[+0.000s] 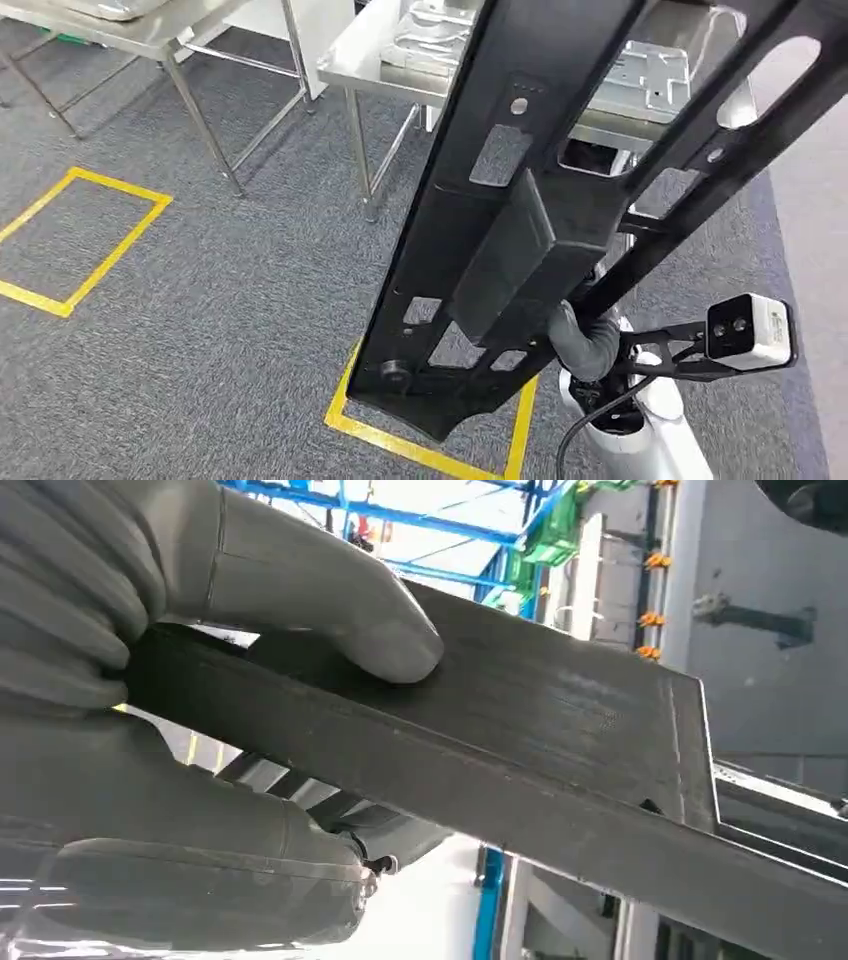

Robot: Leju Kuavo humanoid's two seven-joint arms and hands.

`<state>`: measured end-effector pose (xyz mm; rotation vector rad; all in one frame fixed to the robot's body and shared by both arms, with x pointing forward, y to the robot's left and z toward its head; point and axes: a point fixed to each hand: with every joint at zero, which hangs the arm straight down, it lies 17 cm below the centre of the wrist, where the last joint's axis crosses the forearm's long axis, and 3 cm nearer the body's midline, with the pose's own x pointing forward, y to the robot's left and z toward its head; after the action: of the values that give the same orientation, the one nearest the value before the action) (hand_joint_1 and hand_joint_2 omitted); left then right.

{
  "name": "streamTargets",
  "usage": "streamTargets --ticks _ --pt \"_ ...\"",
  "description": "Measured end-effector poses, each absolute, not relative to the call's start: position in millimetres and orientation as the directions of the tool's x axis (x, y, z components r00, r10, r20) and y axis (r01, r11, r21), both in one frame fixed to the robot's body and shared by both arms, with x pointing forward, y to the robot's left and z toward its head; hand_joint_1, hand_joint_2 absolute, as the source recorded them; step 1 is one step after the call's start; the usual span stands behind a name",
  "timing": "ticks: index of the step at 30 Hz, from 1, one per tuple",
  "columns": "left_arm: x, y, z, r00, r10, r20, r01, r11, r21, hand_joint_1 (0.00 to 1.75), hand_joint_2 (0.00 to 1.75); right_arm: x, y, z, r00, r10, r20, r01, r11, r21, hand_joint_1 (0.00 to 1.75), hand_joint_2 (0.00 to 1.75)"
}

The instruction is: Take the parts from the cabinet and place them on the table.

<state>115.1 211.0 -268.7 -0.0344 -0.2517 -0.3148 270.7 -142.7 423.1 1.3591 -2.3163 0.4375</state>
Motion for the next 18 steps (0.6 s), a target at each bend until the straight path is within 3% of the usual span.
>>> streamTargets --ticks 18 --pt "118.0 212.3 -268.5 0.921 -0.304 0.245 0.310 0.951 0.014 0.00 1.75 273.2 -142.7 424.1 -0.438 -0.743 0.505 -0.878 0.475 -0.063 1.66 1.75"
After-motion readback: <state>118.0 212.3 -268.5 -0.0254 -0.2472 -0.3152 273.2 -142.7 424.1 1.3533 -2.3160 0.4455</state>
